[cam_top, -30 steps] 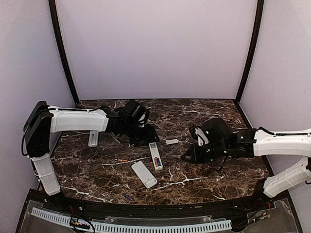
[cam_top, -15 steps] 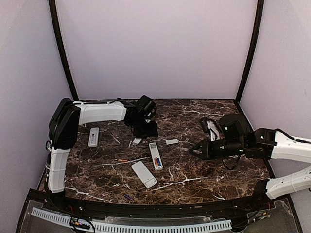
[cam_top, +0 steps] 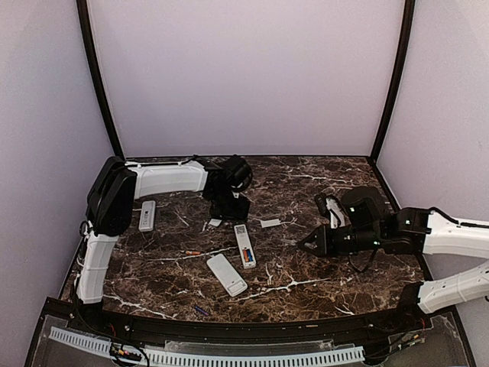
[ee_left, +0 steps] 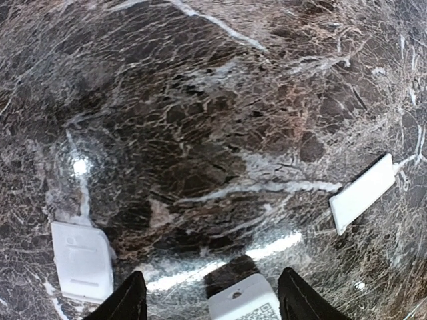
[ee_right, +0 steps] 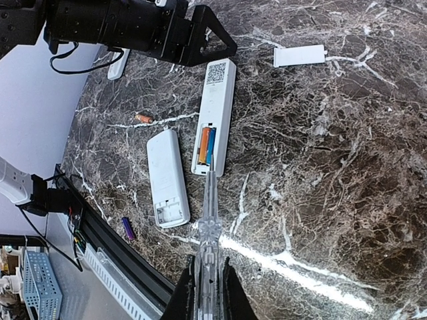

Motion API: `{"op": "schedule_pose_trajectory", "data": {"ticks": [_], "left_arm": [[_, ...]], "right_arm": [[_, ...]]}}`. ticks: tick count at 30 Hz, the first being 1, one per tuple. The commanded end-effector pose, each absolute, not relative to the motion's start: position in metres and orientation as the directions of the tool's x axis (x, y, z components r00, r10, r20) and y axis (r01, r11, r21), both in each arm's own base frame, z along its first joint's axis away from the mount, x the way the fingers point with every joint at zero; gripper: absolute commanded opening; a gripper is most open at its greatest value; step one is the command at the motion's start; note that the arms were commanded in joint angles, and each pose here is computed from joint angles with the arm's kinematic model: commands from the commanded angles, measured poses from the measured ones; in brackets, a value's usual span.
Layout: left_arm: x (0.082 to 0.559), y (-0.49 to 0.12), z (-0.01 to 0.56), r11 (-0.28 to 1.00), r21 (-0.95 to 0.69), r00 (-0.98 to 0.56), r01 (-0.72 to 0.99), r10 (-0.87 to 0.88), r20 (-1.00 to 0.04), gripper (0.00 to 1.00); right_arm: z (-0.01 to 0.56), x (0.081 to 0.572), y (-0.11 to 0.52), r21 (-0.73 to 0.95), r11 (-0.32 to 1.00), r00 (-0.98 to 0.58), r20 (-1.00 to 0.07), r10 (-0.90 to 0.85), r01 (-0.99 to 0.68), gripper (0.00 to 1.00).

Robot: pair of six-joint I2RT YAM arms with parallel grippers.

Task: Unload the batteries from the remote control
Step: Adjust the remote control without the battery cover at the center of the board.

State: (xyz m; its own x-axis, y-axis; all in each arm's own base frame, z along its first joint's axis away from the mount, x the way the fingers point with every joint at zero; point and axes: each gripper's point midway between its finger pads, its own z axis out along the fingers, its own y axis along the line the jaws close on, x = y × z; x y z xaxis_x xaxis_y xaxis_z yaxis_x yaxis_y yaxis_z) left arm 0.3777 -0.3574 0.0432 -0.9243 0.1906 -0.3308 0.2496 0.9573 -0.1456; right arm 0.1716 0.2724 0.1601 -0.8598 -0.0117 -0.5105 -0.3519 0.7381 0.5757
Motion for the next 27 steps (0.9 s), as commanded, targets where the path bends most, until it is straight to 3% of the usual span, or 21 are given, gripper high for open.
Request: {"op": "schedule_pose_trajectory", "data": {"ticks": [1, 17, 27], "left_arm": [[0.369, -0.365, 0.043, 0.946, -0.113, -0.912, 0.305, 0.256, -0.321, 0.67], [0.341, -0.336, 0.036, 0.945, 0.067, -0.912, 0.319, 0.326, -0.251, 0.63], [0.297, -0.330, 0.046, 0.951, -0.031, -0.927, 0.307, 0.292, -0.235, 0.60]], "right_arm": [[0.164, 0.180, 0.280, 0.593, 0.731, -0.860, -0.510, 0.017, -0.337, 0.00], [0.170, 0.181, 0.278, 0.647, 0.714, -0.873, -0.477, 0.102, -0.270, 0.00], [0.177, 0.181, 0.276, 0.607, 0.739, -0.867, -0.494, 0.063, -0.293, 0.00]]}}
